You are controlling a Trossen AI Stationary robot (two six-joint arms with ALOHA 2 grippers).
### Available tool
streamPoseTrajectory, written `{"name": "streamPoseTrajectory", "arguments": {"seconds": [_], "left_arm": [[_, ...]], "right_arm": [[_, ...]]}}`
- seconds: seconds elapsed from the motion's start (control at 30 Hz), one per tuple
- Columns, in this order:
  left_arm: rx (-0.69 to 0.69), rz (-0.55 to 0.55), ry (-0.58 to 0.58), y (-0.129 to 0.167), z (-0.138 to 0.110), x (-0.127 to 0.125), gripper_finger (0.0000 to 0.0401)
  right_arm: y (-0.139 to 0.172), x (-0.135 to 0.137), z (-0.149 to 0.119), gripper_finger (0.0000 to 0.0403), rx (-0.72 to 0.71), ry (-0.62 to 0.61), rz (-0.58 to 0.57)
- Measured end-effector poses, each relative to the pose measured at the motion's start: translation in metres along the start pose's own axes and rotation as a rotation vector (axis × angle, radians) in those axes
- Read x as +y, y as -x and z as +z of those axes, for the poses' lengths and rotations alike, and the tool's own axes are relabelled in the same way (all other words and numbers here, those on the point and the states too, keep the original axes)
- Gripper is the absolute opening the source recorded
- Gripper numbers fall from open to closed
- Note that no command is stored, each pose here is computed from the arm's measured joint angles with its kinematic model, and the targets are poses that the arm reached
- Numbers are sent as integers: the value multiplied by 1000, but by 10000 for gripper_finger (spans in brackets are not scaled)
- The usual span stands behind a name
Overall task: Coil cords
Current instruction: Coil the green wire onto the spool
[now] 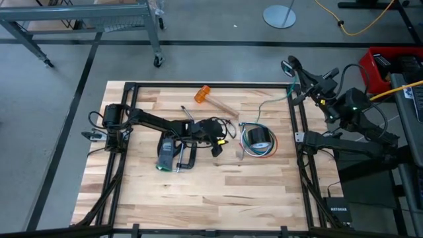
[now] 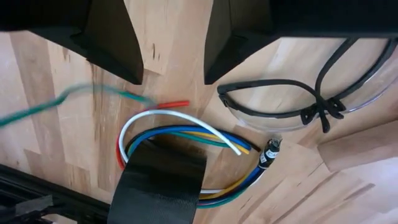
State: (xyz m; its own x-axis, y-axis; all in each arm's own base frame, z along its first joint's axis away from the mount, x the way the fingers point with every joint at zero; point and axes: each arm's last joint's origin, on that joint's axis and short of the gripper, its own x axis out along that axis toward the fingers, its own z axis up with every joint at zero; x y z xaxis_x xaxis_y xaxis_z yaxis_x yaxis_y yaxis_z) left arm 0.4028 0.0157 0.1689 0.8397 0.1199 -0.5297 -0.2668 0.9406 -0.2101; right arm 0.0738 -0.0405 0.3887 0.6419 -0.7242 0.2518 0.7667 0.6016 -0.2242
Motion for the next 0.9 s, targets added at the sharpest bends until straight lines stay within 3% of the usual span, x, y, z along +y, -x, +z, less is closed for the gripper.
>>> {"name": "streamPoseTrajectory", "arguments": {"seconds": [0.17,0.37,0.53,0.67,0.9], "left_arm": [[0,18,-27,0,0,3,164],[-90,88,8,-1,10,15,164],[-369,22,32,4,38,14,164],[-558,-19,-34,12,56,12,164],[-585,-115,-124,15,60,11,164]], "right_arm": [[0,4,-8,1,72,34,45],[1,9,-14,1,104,-46,184],[-3,15,-16,1,107,-66,279],[-8,19,-17,1,113,-65,310],[-21,31,-15,1,67,-105,412]]}}
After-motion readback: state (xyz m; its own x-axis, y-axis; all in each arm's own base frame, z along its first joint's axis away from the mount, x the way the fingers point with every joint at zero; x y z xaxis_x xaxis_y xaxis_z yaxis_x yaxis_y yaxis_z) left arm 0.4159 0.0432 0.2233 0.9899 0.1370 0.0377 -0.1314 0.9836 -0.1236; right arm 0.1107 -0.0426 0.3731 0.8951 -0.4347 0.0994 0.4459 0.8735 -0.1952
